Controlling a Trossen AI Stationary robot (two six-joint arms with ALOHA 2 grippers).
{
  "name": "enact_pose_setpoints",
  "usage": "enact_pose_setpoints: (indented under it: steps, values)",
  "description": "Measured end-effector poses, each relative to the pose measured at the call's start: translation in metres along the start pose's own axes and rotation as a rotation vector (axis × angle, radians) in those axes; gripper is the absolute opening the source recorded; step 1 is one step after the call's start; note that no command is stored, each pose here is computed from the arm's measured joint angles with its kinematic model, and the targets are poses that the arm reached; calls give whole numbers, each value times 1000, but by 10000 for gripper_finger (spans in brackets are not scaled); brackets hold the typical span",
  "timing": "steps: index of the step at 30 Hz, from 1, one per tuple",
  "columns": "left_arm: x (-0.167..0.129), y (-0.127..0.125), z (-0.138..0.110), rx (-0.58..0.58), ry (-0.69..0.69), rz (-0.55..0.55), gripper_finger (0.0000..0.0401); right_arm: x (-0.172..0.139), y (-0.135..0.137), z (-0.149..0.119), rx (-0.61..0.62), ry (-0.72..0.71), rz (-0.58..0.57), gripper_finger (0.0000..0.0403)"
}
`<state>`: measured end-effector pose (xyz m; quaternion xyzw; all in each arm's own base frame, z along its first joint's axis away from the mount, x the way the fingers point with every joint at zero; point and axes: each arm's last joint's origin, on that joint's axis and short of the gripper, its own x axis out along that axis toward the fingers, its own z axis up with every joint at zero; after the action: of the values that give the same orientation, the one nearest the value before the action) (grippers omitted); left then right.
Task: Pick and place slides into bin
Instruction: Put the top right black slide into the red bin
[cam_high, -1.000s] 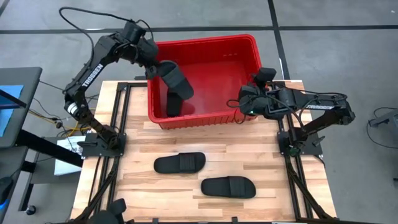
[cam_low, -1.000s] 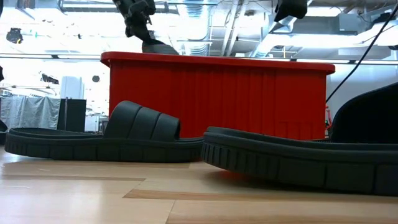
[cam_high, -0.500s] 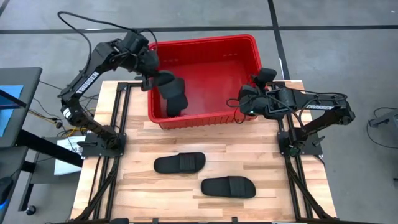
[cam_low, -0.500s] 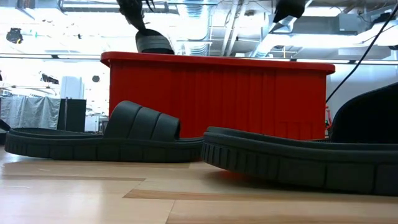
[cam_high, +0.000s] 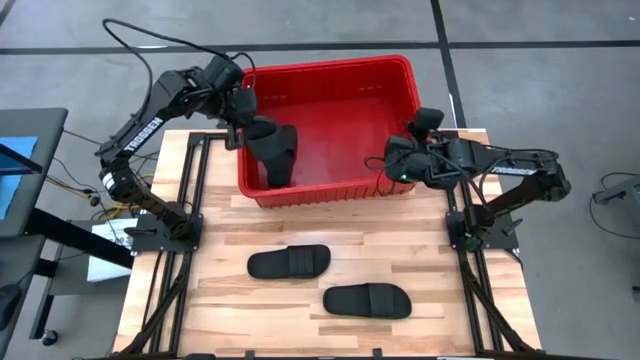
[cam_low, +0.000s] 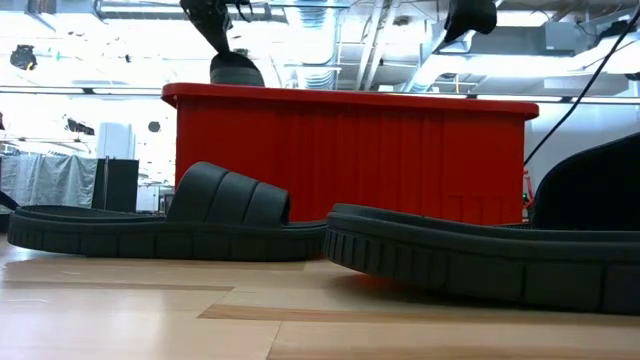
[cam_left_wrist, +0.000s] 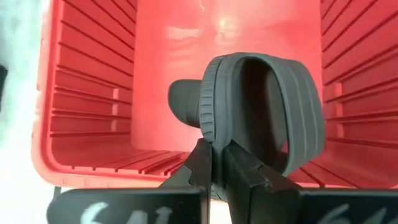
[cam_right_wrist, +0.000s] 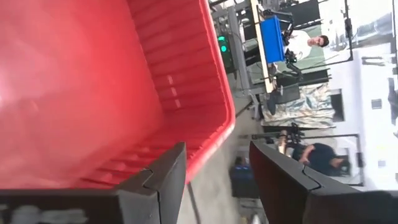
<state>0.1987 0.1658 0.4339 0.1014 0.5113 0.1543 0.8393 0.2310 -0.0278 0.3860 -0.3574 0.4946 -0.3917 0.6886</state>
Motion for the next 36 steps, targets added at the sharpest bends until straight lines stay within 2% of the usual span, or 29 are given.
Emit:
enact_pose_setpoints:
  steps: [5,11,23,29,36]
  values:
    - [16,-5,3,30,91,-49,6,16,-9,-4,-67,65,-19,169]
    - [48,1,12,58,148,-75,6,34,-21,-5,-35,116,-51,168]
    - [94,29,8,59,195,-108,5,46,-34,1,-21,93,-81,170]
    - [97,40,6,75,167,-75,5,47,-33,2,-14,72,-57,169]
    - [98,42,6,183,155,-63,23,47,-33,2,-14,72,-56,168]
